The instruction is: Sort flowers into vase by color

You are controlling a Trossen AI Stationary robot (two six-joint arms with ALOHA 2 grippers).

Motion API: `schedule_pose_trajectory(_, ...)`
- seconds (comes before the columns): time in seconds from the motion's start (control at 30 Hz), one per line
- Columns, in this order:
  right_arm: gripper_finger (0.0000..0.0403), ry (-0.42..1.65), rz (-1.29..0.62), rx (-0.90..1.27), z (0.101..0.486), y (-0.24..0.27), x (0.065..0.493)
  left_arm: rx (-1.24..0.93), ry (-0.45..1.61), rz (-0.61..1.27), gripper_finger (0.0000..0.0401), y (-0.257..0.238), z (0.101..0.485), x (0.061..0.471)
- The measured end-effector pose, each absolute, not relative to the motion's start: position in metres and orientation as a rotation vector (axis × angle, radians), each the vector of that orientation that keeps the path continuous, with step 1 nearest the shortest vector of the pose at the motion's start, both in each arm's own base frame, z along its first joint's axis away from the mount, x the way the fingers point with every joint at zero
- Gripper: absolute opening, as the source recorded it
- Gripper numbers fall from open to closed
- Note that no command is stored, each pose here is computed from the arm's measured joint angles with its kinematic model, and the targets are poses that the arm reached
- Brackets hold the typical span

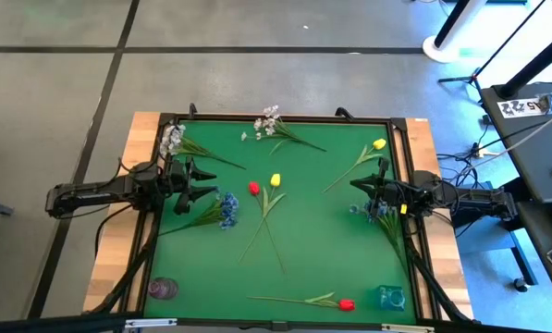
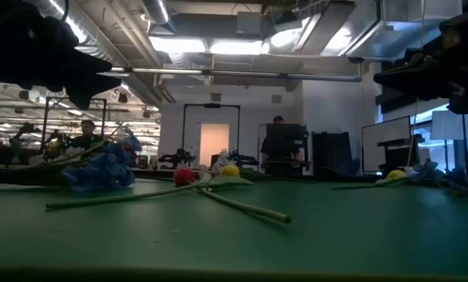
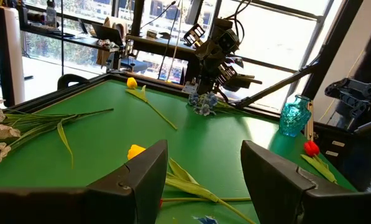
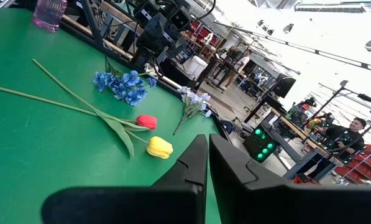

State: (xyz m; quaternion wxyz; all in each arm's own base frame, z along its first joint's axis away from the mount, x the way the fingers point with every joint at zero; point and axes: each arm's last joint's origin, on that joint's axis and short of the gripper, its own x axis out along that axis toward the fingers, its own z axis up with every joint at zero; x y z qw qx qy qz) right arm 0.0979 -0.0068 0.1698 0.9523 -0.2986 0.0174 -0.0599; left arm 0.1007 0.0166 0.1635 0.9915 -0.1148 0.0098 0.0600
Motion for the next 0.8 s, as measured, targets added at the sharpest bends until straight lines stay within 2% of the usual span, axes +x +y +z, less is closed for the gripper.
schedule_pose_trajectory(0.23,0.0019,0.021,-0.135,-0.587,0.171,-0.007,0.098,-0.23,0.019,0.12,0.02,0.017,0.164,0.101)
schedule_pose_trajectory(0.3,0.0019,-0.014,-0.218,-0.523,0.175,-0.009,0.098,-0.23,0.019,0.12,0.02,0.017,0.164,0.101)
schedule_pose_trajectory(0.43,0.0019,-0.135,-0.499,-0.319,0.19,-0.016,0.094,-0.23,0.019,0.12,0.02,0.017,0.164,0.101)
schedule_pose_trajectory(0.57,0.0019,-0.105,-0.682,-0.29,0.19,-0.021,0.091,-0.23,0.02,0.12,0.02,0.017,0.164,0.101)
schedule_pose_trajectory(0.8,0.0019,-0.066,-0.726,-0.293,0.188,-0.022,0.09,-0.23,0.02,0.12,0.02,0.017,0.164,0.101)
